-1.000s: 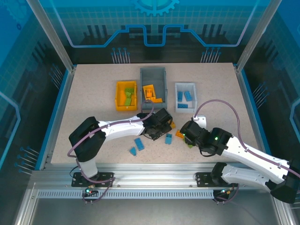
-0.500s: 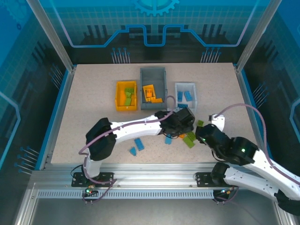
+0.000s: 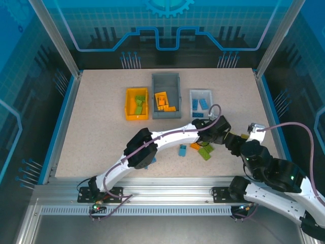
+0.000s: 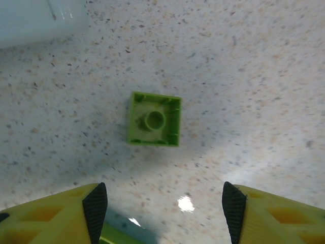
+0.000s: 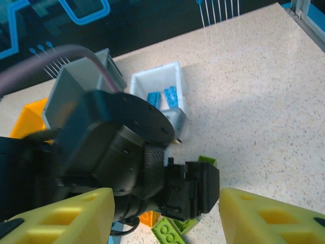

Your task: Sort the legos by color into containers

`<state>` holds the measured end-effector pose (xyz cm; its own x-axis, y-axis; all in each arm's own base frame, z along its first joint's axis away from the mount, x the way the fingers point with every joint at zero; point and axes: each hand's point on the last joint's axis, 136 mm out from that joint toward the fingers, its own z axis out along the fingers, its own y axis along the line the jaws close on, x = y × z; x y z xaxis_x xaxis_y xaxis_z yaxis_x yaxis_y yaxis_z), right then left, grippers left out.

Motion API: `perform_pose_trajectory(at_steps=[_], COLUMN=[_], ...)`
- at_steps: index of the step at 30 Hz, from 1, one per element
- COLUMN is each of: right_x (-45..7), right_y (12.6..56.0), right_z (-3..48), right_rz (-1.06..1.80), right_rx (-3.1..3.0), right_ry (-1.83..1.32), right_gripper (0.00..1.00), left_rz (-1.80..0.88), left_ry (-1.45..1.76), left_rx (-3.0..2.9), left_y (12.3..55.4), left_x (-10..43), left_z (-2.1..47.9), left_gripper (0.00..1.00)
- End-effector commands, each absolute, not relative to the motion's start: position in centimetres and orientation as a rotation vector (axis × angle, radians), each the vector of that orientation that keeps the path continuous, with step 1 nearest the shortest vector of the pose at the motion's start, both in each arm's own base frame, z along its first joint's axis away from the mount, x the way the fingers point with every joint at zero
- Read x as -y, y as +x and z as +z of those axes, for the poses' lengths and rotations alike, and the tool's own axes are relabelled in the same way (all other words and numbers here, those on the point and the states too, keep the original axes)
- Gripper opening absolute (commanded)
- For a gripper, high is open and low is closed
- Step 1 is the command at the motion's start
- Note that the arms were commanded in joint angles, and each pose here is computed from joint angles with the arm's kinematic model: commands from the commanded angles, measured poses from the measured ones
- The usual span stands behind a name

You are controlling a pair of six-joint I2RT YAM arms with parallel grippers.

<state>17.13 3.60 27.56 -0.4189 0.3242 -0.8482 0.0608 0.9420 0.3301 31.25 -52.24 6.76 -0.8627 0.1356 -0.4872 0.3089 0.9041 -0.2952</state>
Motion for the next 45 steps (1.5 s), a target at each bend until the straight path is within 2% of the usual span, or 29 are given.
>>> perform_pose_trajectory(at_steps=[1, 12, 16, 20, 24, 30, 33, 37, 45], right_x=[-3.8, -3.8, -4.1, -4.3, -4.4, -4.8, -5.8, -8.9, -19.8], right_y=[17.3, 17.2, 17.3, 17.3, 17.3, 17.2, 17.4, 18.0, 19.1], right_z=[28.2, 27.9, 27.9, 27.8, 27.8, 27.7, 27.4, 26.7, 26.7], right_rz=[0.33, 0.333, 0.338, 0.349, 0.356, 0.358, 0.356, 0.368, 0.594], right_rx=[-1.947, -1.96, -1.965, -1.968, -1.972, -1.984, -2.011, -2.078, -2.096], right_ry=[0.259, 0.268, 0.262, 0.264, 0.264, 0.222, 0.161, 0.022, -0.32], right_gripper=[0.6, 0.6, 0.6, 0.6, 0.6, 0.61, 0.61, 0.61, 0.61], left_rz=[-0.394, -0.326, -0.317, -0.321, -0.351, -0.471, -0.515, -0.506, -0.341], left_ry=[0.512, 0.63, 0.632, 0.646, 0.634, 0.51, 0.421, 0.293, -0.076], left_rx=[-2.496, -2.498, -2.476, -2.448, -2.42, -2.319, -2.277, -2.282, -2.401], left_y=[32.8, 34.0, 34.8, 35.3, 35.5, 35.2, 34.5, 33.5, 34.7], left_x=[52.3, 52.9, 53.1, 53.5, 53.8, 52.5, 49.9, 44.1, 25.3], left_z=[7.4, 3.4, 3.0, 3.0, 4.5, 12.1, 16.4, 20.3, 20.4], left_gripper=[0.68, 0.68, 0.55, 0.46, 0.3, 0.26, 0.25, 0.25, 0.26])
